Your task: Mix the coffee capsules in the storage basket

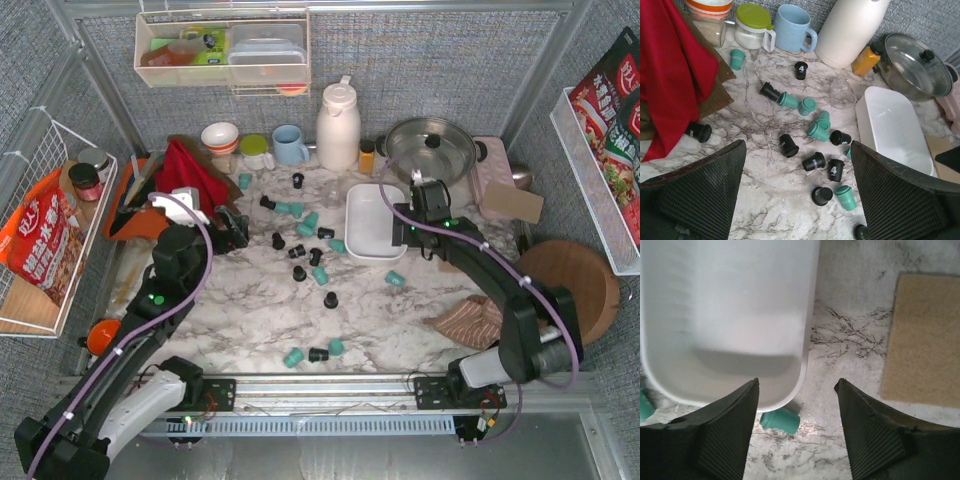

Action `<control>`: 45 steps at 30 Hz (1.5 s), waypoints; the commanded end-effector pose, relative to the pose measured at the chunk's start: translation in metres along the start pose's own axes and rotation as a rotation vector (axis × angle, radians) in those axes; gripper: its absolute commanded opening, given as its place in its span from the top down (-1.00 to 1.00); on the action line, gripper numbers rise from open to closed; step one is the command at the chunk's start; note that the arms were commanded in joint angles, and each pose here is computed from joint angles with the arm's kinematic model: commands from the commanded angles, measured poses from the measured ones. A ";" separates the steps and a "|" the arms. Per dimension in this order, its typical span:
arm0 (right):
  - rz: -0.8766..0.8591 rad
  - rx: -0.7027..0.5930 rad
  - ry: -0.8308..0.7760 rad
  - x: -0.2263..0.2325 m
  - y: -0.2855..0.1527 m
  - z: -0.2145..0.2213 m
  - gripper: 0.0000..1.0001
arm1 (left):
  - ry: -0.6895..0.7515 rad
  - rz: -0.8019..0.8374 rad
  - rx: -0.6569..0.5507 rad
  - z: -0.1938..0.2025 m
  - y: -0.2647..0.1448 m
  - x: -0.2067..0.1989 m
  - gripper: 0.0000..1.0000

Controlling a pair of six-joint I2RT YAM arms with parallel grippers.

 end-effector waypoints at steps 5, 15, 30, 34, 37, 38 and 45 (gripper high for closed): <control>-0.089 -0.168 0.022 0.016 -0.043 0.019 -0.58 | 0.183 0.041 0.066 -0.002 -0.005 -0.002 -0.86; 0.059 -0.360 0.288 0.011 -0.034 0.071 -0.63 | 0.223 0.094 0.059 0.010 -0.012 -0.001 -0.87; 0.127 -0.297 0.317 0.020 0.000 0.083 -0.61 | 0.247 0.176 0.007 0.001 -0.028 -0.009 -0.90; 0.141 -0.279 0.312 0.020 0.003 0.084 -0.58 | 0.246 0.185 -0.003 0.000 -0.030 -0.010 -0.90; 0.144 -0.235 0.297 0.024 0.003 0.084 -0.56 | 0.247 0.185 -0.003 0.000 -0.030 -0.009 -0.90; 0.148 -0.209 0.286 0.024 0.004 0.087 -0.56 | 0.248 0.183 -0.003 0.000 -0.030 -0.009 -0.91; 0.141 -0.102 0.316 0.029 0.010 0.100 -0.52 | 0.247 0.183 0.003 0.002 -0.029 -0.009 -0.91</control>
Point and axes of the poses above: each gripper's point midway between its finger pads, its own y axis out along the fingers, its own x axis along the line the jaws close on, z = x × y, the point moved 3 cm from there along -y, back along the fingers, and after that the axes turned 1 degree about y, right-handed, at the moved point
